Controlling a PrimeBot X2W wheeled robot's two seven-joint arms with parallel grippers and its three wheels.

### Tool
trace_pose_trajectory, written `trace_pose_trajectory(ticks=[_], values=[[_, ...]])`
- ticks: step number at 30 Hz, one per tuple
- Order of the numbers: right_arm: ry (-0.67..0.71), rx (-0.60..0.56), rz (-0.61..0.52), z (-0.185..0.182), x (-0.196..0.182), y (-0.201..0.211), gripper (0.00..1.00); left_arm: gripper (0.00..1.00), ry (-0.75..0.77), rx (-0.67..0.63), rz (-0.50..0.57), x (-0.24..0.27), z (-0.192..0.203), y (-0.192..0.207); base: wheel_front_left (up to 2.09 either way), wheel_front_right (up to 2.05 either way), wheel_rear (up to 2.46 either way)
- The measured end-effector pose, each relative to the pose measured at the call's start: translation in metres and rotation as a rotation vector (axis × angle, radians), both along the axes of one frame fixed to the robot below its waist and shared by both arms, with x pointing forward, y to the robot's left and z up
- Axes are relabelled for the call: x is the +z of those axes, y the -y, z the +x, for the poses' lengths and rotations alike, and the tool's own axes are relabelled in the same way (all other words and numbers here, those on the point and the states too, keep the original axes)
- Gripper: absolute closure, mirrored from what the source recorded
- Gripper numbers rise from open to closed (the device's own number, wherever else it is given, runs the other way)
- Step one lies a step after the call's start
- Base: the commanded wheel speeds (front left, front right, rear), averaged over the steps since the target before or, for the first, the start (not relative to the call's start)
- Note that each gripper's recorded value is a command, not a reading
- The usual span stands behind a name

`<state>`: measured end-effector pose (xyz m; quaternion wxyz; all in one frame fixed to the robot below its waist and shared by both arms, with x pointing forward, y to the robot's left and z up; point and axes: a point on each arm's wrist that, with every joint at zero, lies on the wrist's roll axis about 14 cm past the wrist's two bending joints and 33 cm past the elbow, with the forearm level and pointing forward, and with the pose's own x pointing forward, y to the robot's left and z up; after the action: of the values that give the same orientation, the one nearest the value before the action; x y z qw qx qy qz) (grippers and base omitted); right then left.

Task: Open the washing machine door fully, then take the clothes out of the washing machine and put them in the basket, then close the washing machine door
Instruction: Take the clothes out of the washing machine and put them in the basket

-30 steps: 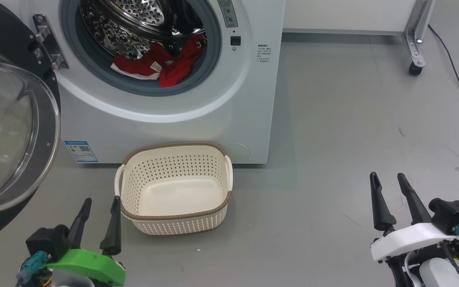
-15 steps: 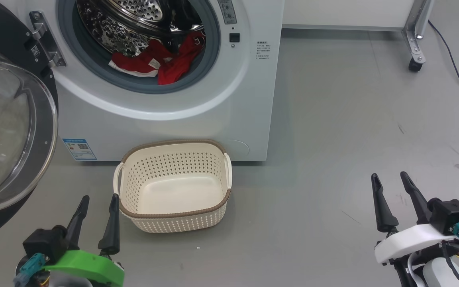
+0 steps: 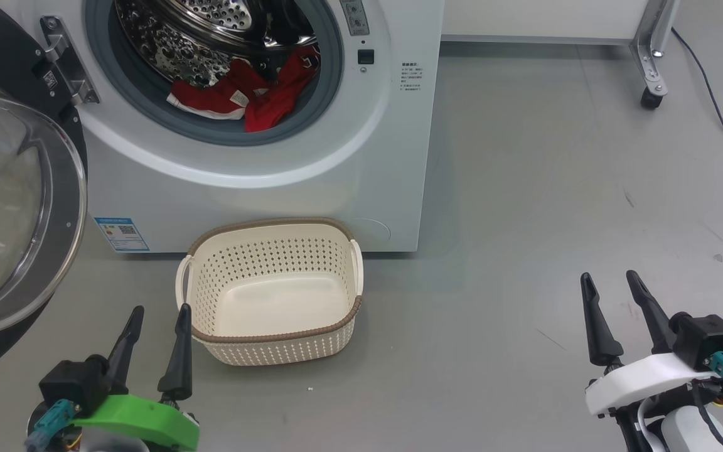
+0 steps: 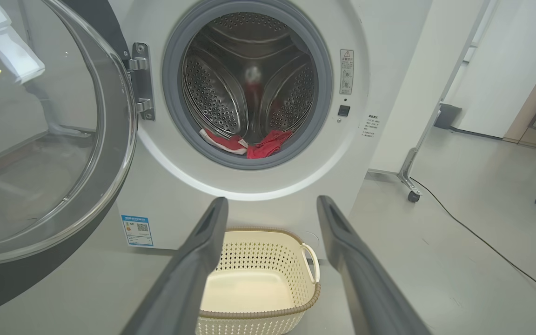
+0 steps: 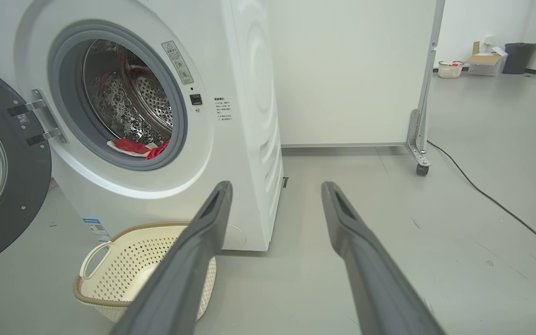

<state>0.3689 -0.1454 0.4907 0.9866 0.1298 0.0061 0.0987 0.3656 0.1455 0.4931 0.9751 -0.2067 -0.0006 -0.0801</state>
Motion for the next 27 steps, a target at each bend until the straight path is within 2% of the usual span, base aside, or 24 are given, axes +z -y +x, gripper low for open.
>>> trace_pose_trajectory(ticks=[15, 27], values=[[-0.008, -0.003, 0.008, 0.0002, -0.0025, -0.0009, 0.0, 0.0, 0.007, 0.002, -0.013, 0.0013, -0.0011, 0.0007, 0.06, -0.06, 0.0], [-0.014, -0.003, 0.01, 0.0011, -0.0046, -0.0012, 0.0, 0.0, 0.007, 0.011, -0.015, 0.0012, -0.0008, -0.0024, 0.5, -0.5, 0.0]])
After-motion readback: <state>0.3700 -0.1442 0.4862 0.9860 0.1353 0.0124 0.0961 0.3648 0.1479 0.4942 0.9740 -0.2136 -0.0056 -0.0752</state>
